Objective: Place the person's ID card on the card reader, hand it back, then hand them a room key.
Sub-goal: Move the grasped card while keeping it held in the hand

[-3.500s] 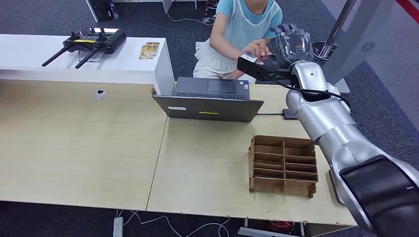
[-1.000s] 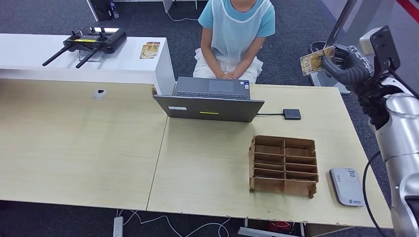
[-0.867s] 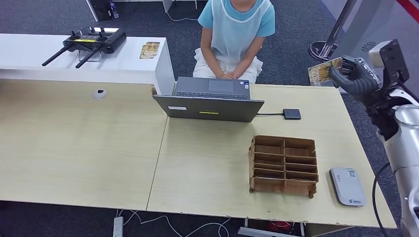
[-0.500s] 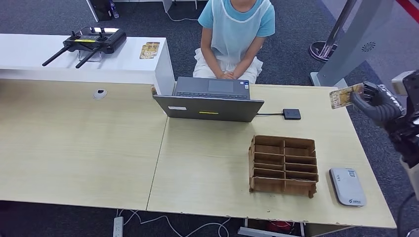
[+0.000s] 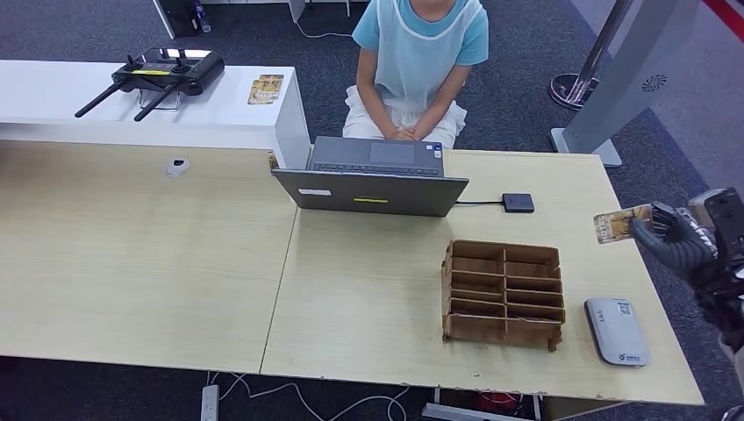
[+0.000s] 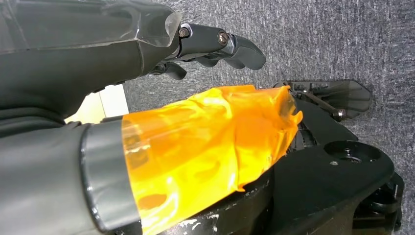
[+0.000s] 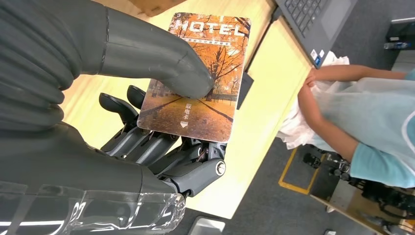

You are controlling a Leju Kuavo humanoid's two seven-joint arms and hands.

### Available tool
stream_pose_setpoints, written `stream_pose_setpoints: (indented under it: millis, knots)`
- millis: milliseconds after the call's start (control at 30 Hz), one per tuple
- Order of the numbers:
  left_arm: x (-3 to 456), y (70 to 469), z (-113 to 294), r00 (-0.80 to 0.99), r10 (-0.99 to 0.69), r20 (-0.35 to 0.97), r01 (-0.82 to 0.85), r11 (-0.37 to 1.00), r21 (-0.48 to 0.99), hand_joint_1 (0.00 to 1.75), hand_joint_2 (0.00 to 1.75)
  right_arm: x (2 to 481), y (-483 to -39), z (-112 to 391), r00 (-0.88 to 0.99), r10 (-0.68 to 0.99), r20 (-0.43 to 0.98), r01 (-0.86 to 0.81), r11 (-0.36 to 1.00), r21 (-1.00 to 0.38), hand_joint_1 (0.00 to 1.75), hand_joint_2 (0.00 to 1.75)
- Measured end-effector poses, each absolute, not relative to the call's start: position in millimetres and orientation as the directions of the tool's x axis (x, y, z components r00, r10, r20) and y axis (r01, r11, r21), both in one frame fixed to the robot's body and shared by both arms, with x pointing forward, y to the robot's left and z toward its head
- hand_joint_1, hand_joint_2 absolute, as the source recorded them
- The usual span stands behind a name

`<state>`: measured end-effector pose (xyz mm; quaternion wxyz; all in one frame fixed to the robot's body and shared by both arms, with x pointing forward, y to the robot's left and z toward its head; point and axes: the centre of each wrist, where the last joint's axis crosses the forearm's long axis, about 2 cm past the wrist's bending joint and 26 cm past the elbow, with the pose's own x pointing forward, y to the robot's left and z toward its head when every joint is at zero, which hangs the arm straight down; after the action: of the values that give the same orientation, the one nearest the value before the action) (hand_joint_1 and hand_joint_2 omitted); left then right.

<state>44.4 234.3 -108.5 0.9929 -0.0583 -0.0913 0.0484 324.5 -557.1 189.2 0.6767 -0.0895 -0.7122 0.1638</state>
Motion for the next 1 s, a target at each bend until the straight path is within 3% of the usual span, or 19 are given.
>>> stream_pose_setpoints:
  millis: [1000]
  knots:
    - [44, 238, -109, 0.978, 0.131, 0.163, -0.112, 0.986, -0.12, 0.0, 0.0, 264, -602, 153, 0.047, 0.305, 0.951, 0.078, 0.948, -0.307, 1.75, 1.75]
